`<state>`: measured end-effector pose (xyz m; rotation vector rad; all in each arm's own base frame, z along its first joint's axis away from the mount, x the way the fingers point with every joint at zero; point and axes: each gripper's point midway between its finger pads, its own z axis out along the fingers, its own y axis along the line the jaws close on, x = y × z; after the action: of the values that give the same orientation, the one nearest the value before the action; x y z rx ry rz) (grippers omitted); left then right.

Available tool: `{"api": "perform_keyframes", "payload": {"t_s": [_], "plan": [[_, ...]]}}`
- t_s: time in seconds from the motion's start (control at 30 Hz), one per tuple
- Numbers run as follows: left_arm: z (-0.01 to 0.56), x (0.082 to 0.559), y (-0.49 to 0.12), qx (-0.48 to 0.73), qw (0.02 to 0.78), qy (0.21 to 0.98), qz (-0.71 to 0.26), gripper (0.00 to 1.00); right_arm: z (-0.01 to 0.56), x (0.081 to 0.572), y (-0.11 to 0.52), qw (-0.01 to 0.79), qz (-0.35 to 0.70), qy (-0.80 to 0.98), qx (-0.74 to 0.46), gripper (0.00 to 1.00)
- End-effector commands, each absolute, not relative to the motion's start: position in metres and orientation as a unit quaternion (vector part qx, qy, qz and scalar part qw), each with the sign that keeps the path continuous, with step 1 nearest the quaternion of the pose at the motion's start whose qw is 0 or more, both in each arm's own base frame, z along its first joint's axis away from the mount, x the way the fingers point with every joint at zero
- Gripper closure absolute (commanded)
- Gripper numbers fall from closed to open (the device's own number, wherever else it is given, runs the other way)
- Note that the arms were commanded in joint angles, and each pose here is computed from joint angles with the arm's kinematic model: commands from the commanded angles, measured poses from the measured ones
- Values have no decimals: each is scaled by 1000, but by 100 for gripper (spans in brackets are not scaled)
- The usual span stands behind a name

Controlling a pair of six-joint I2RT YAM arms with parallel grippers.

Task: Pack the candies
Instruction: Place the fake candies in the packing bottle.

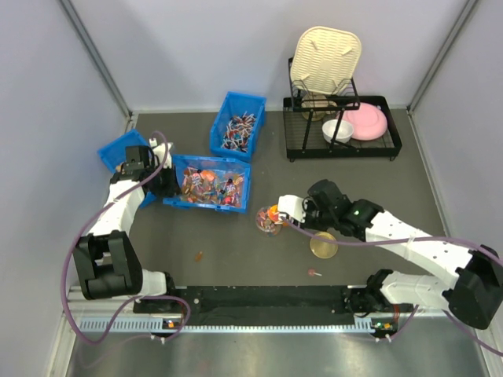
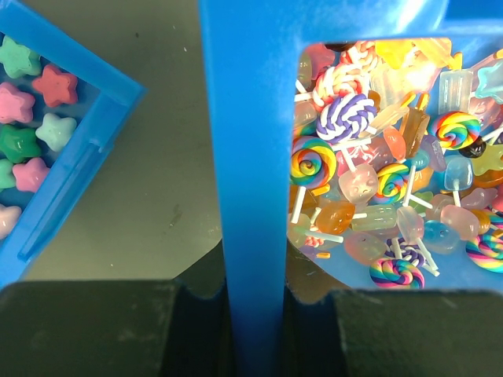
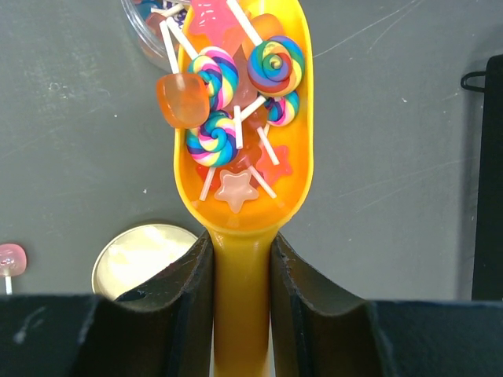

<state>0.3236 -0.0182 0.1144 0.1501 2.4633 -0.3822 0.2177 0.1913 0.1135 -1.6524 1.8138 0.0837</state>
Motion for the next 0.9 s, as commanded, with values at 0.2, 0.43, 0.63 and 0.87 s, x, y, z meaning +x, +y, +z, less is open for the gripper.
{"api": "perform_keyframes", "payload": {"t_s": [0.2,0.43,0.63,0.87], "plan": [[164,349,-33,73,399,895,-186,100,139,227,192,341,19,694,-633,100],[164,349,-32,73,400,894,-185,100,150,223,188,340,17,690,-639,100],[164,349,-32,72,400,895,-185,100,149,222,190,331,17,689,-645,100],[163,349,-33,72,399,895,-187,100,163,227,199,347,25,687,-638,100]]}}
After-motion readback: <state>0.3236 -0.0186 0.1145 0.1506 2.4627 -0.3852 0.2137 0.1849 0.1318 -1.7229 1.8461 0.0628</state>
